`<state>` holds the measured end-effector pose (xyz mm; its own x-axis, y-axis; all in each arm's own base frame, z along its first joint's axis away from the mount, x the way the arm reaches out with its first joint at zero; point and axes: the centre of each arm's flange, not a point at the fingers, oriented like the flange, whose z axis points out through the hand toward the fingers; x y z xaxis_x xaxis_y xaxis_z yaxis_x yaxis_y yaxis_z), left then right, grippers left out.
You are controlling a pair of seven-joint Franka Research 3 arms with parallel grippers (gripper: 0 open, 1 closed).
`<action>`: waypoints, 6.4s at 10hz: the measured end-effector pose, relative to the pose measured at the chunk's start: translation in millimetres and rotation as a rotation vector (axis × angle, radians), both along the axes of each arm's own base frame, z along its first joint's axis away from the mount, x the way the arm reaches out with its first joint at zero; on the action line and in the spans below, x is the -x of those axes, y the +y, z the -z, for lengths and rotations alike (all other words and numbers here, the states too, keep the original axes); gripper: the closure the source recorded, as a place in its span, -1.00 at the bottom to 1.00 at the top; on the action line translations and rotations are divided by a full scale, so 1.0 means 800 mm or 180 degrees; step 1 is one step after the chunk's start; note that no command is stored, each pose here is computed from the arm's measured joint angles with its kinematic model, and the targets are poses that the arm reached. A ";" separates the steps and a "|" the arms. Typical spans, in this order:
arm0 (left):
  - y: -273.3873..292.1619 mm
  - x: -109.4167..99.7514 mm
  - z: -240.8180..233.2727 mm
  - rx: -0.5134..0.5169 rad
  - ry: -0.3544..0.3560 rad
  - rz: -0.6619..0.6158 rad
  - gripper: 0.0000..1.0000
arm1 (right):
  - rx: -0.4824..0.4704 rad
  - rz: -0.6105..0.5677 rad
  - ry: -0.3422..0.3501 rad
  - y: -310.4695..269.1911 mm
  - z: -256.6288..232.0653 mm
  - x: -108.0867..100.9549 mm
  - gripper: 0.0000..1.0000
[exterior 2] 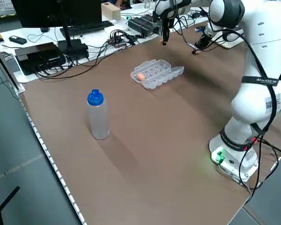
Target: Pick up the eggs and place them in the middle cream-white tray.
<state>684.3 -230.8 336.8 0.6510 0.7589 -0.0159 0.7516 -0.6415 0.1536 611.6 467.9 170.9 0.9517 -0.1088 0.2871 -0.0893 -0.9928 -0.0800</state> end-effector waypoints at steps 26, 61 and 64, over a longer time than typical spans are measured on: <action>-0.370 0.137 0.163 0.0634 -0.0395 -0.0673 0.00 | 0.0502 -0.0620 0.0860 -0.634 -0.072 -0.071 -0.31; 0.236 0.022 0.145 -0.0730 0.0341 0.1708 -0.63 | 0.0027 0.0626 0.0468 -0.012 -0.037 0.017 -1.00; 0.237 0.027 0.167 -0.0730 0.0377 0.1728 -0.56 | 0.0142 0.0546 0.0411 -0.011 -0.022 0.018 -1.00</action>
